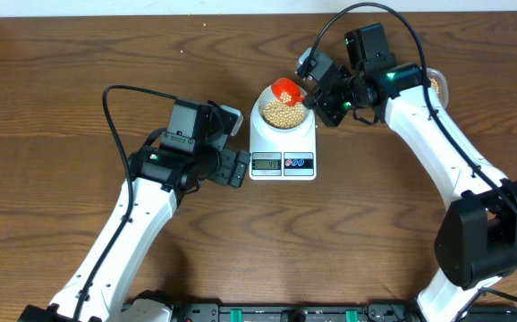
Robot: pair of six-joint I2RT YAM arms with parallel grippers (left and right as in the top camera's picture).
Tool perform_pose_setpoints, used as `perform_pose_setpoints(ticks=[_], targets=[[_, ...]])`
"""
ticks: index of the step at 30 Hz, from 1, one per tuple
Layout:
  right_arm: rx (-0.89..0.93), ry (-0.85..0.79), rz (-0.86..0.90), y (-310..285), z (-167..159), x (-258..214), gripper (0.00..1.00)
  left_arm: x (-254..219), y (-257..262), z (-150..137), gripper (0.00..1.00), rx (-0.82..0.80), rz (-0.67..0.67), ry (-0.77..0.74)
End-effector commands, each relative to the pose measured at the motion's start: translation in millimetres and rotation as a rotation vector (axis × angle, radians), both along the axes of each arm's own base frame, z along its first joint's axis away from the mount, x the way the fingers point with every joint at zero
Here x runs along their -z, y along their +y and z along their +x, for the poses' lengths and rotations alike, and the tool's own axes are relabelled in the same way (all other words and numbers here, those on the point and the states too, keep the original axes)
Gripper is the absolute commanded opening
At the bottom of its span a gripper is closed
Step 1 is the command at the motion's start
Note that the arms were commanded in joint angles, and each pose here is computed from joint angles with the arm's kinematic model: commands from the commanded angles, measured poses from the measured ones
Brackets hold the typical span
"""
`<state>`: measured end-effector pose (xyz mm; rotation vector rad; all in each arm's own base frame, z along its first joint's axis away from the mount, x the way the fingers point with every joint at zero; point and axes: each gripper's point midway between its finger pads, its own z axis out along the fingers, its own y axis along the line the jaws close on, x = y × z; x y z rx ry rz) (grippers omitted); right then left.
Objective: Scoop item into bowl and weigh 50g on scale
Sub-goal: 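Shake the tilted scoop gently over the bowl to add soybeans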
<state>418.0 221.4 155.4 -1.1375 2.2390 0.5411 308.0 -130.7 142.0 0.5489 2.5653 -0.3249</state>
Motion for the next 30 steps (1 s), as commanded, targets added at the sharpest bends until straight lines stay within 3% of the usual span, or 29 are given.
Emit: perform_pose_setpoints(ticks=[1,30], targets=[[-0.027,-0.059,0.002,0.8,2.6,-17.3,0.01,1.9,0.0,-0.9,0.91,0.003,-0.004,0.007],[-0.074,-0.090,-0.016,1.2,1.5,-16.9,0.01,1.9,0.0,-0.9,0.91,0.003,-0.004,0.007]])
